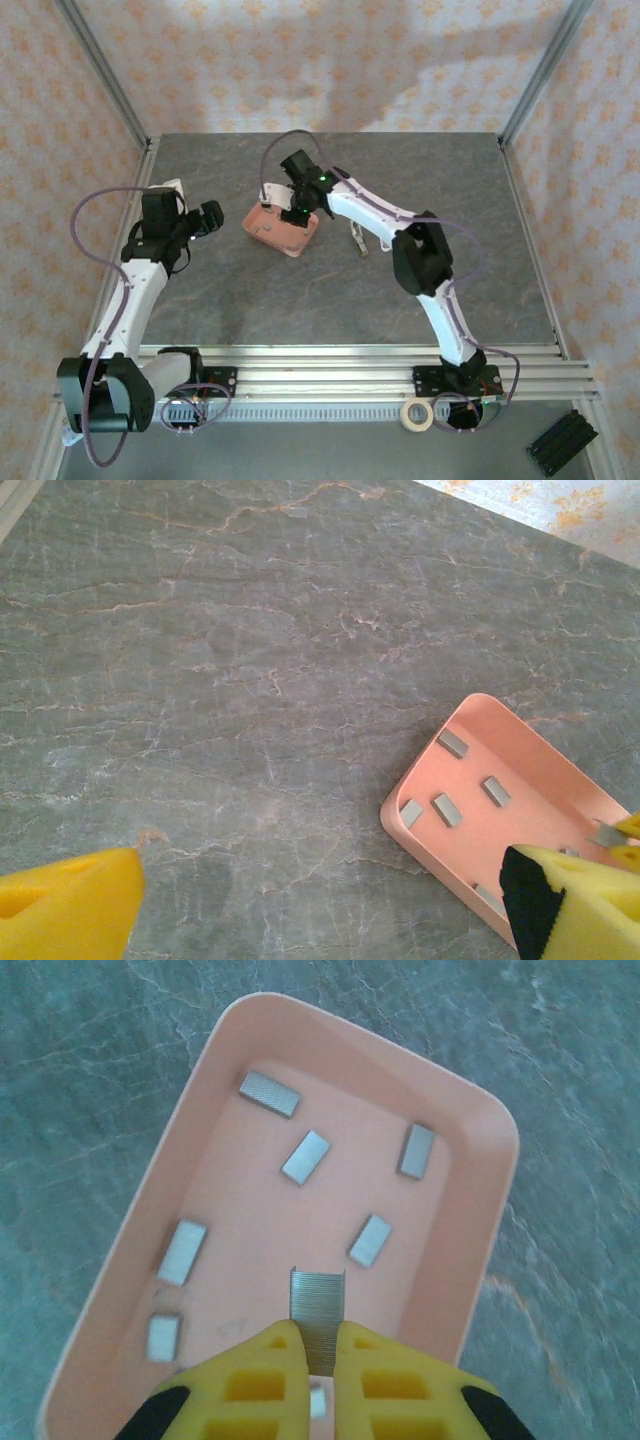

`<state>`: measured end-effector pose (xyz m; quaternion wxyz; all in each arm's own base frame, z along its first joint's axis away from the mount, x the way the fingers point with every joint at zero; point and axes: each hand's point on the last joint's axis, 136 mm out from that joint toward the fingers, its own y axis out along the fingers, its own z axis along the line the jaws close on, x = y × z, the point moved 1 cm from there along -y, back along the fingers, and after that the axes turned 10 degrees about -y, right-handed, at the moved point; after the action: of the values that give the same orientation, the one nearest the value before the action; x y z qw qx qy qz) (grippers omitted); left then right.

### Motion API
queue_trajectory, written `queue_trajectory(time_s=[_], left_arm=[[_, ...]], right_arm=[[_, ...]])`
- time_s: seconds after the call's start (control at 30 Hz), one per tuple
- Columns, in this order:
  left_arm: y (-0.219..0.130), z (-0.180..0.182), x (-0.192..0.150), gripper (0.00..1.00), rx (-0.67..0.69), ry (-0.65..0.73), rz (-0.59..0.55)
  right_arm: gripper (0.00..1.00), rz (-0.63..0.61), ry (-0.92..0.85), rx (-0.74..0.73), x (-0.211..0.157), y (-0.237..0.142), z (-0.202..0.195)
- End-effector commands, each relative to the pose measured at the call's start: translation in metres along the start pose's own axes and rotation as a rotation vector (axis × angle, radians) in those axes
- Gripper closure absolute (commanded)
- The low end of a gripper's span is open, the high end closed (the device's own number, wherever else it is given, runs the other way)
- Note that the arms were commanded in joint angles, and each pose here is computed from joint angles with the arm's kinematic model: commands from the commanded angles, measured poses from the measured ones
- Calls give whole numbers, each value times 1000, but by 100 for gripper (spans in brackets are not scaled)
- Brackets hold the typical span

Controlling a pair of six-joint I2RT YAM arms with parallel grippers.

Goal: Load the staples into the stapler

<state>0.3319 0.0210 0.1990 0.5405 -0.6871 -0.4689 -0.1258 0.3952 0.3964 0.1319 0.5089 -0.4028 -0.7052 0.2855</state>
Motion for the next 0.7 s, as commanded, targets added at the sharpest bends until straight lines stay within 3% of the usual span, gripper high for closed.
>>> queue_trajectory(time_s=[0.0,0.27,0.53,0.67], left_arm=[[-3,1,-2,8,18,12,-21],[-1,-14,-20,8,-86,131,6],[0,-24,-49,8,-141,359,27],[0,-39,-61,9,-195,367,40]], right_arm=[[90,-79,138,-131,11,-39,-15],[91,-81,412,-303,-26,-96,28],[91,-64,785,-414,-84,-119,77],[90,-12,923,-454,-109,-130,97]])
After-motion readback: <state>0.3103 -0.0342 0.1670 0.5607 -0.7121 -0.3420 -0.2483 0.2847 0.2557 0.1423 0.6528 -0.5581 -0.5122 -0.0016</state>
